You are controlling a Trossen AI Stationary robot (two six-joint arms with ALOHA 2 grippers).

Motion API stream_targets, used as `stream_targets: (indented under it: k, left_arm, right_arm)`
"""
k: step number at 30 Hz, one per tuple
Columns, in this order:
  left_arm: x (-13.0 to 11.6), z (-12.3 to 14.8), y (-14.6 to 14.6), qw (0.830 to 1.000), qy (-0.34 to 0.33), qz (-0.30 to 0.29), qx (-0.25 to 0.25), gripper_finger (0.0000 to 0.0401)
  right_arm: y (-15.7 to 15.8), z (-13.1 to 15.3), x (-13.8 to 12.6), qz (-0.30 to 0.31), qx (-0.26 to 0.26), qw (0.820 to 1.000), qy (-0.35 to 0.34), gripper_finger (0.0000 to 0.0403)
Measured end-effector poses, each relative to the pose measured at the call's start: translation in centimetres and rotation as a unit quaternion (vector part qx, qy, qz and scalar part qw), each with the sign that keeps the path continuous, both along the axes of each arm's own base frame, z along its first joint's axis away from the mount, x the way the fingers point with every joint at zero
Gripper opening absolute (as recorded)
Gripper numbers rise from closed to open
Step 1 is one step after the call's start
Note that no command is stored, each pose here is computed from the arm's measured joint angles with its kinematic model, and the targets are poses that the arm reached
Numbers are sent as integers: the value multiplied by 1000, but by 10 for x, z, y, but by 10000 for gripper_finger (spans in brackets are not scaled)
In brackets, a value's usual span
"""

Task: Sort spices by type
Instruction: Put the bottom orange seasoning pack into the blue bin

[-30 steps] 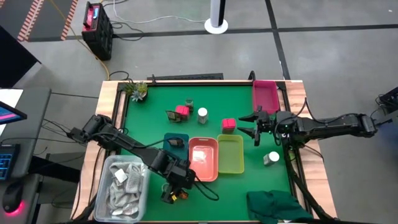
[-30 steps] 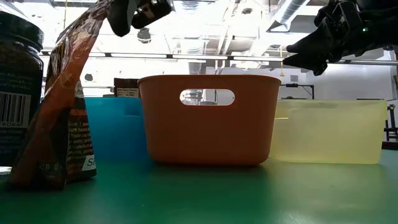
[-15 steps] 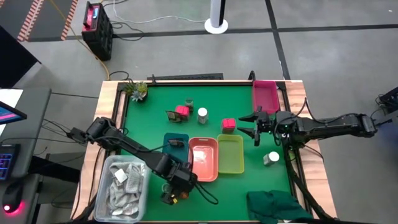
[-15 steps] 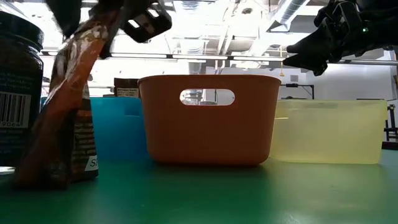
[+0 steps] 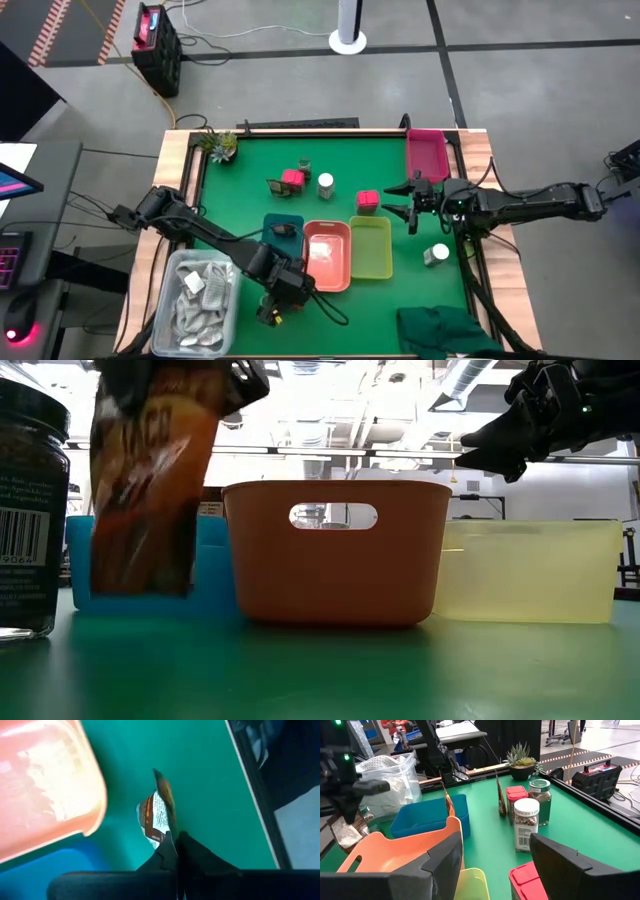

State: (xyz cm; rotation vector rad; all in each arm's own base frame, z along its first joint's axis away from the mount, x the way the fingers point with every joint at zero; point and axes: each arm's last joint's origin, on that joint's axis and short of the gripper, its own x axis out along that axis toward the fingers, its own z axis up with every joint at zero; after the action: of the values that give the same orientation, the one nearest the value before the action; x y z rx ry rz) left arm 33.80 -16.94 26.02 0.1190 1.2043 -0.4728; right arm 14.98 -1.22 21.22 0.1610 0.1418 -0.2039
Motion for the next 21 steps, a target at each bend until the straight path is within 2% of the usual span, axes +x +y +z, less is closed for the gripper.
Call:
stream_targets:
  k: [9, 15, 21]
  left_arm:
    - [-19, 52, 29, 996, -52, 59, -39, 0]
    - [-40, 72, 57, 990, -48, 132, 17, 0]
    - [-42, 65, 83, 978, 2, 195, 71, 0]
  right_arm:
    - [0, 0, 0, 0, 0, 1000, 0, 260]
    - [0, 0, 0, 0, 0, 1000, 0, 260]
    - [0, 0, 0, 0, 0, 1000, 0, 260]
